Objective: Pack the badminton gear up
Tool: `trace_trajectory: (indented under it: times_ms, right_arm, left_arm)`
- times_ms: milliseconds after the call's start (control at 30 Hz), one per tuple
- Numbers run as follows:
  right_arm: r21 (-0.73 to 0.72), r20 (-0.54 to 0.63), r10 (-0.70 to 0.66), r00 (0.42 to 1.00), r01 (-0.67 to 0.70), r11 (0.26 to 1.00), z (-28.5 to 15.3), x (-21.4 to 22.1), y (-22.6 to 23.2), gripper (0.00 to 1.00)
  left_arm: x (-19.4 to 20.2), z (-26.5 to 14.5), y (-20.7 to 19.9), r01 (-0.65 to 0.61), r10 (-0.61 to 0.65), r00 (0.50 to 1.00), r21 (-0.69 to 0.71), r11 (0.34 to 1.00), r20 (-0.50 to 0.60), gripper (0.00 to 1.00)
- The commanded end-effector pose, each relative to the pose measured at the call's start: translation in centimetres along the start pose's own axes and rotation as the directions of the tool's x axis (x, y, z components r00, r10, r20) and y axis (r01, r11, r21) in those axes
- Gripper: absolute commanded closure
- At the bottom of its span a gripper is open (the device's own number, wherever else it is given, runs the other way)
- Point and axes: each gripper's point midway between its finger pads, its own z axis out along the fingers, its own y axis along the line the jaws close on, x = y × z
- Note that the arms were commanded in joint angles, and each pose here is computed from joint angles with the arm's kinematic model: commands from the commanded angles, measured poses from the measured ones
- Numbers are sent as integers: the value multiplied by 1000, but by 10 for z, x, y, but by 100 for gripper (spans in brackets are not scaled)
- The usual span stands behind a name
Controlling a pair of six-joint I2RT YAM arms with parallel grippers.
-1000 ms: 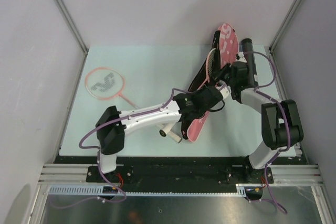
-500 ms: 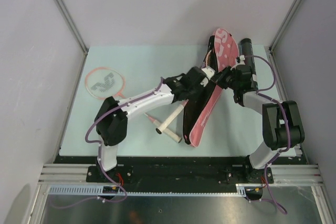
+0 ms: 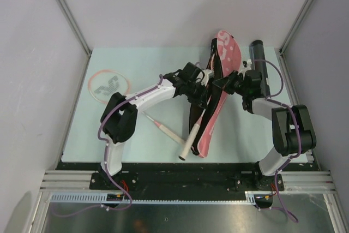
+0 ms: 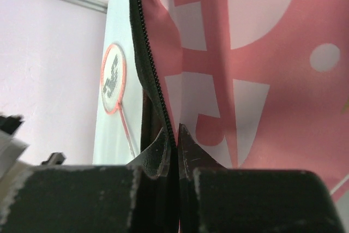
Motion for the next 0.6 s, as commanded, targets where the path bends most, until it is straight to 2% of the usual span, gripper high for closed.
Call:
trace_trajectory:
  times_ms: [0,100,367,567]
  right_arm:
    - [-266,60,-112,992,124,956,-7,-11,64,100]
    - [-311,69,-104,992,120,943,-9,-7,68,100]
    - [-300,80,-99,992,119,946,-12,-8,65,100]
    - [-263,115,-106,988,133,956,-17,-15,62,100]
  left_arm:
    - [0,-3,-44,18,-11,999,222,975,-36,86]
    - [-1,-2,-36,35,-29,999,202,979,-32,78]
    - [9,12,-7,80,-76,996,105,991,-40,59]
    - [13,4,8,88,-88,996,-3,996,11,50]
